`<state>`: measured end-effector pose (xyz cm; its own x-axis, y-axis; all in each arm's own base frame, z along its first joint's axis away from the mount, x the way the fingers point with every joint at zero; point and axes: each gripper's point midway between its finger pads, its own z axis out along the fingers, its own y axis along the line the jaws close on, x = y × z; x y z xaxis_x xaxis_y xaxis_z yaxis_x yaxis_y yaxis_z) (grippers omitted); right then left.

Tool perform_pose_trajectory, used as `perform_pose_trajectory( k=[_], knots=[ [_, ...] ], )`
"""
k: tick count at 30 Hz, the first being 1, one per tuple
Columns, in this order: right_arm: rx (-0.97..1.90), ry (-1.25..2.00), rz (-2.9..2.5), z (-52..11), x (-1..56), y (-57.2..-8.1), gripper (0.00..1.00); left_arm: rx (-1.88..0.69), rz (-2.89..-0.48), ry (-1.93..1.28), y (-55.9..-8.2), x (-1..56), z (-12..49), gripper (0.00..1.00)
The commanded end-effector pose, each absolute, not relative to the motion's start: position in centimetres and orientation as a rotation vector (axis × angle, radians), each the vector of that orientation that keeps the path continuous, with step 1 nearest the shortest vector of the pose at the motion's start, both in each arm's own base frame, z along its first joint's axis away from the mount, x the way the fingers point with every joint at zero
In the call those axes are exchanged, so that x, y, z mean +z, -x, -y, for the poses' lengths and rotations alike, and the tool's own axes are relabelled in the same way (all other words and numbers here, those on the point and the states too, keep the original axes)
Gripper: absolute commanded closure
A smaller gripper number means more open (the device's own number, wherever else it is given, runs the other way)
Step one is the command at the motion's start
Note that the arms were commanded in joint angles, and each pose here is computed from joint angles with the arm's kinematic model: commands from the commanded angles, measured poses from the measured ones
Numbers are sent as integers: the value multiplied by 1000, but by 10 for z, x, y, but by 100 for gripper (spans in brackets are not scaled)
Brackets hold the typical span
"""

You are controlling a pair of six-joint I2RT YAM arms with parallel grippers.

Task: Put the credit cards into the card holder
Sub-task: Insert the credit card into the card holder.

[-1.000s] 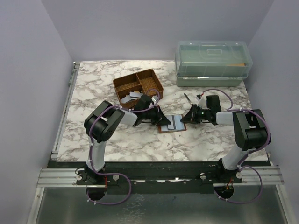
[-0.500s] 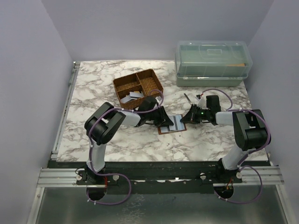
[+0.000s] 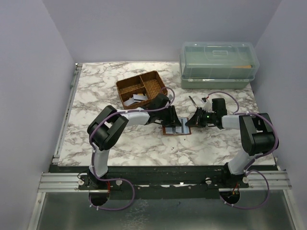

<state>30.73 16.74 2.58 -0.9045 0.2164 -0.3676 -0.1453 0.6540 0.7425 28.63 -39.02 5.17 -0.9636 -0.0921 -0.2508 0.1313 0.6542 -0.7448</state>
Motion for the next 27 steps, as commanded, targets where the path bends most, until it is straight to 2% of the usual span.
perform_pose_trajectory(
  k=[1,5,9,15,22,27],
  knots=[
    [1116,-45,-2433,-166,27,-306,88,-1109,-2688,-182,-271,41,404,61],
    [1117,-40,-2427,-166,28,-307,87,-1038,-2660,-228,-271,52,379,53],
    [1116,-37,-2422,-166,28,-307,87,-1010,-2714,-282,-266,49,373,50],
    [1117,-28,-2411,-166,31,-305,87,-991,-2738,-275,-272,44,377,49],
    [1126,-20,-2397,-167,33,-305,84,-1082,-2766,-264,-271,41,399,53],
    [1131,-15,-2403,-168,34,-303,83,-906,-2707,-236,-280,46,376,49]
  ],
)
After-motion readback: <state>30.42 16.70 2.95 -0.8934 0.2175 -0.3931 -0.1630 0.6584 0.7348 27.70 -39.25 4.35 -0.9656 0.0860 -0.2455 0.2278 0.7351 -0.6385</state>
